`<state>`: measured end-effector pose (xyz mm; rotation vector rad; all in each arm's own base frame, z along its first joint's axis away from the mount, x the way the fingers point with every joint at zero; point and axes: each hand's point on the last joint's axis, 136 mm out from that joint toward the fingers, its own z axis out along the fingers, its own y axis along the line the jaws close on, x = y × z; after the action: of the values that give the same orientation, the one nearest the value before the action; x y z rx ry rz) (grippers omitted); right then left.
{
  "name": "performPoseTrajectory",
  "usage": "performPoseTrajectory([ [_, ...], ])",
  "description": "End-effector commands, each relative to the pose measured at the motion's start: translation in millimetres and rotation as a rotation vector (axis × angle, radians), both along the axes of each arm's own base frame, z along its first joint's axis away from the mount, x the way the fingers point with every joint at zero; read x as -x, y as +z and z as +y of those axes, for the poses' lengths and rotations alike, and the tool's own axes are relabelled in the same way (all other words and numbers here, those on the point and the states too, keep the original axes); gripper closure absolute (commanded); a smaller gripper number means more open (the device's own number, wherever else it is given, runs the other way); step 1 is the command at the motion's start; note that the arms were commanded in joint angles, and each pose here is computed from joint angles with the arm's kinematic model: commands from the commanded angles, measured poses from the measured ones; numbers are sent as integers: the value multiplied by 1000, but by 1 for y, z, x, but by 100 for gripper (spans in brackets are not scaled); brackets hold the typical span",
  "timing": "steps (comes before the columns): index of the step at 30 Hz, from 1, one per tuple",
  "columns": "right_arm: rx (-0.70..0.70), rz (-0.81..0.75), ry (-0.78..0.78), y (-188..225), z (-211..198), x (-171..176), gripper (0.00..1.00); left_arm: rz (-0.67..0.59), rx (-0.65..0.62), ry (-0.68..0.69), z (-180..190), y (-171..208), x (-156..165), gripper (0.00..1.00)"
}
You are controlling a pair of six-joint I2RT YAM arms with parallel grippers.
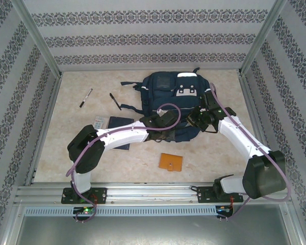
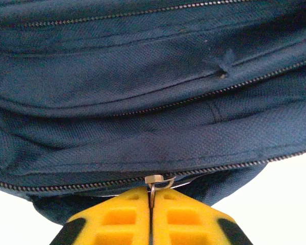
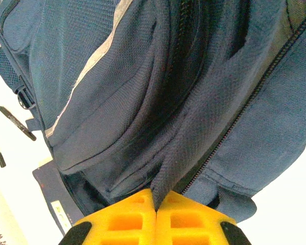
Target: Pack the student bag
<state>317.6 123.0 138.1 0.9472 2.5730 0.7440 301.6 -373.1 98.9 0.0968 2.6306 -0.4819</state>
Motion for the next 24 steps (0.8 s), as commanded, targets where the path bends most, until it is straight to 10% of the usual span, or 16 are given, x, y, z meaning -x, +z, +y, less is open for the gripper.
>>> performPoseTrajectory([
  [1,-2,-69,-5,21,-3,-8,100,-26,-53,-10,14,4,2,100],
  [16,117,-114,117,0,-61,-26,100,-155,131,-225,65,51,-8,100],
  [19,71,-110,109,3,-60,-31,56,-150,241,-342,41,58,-1,100],
  [24,-12,-44,-44,22,-54,-6,38,-170,375,-444,-9,71,9,100],
])
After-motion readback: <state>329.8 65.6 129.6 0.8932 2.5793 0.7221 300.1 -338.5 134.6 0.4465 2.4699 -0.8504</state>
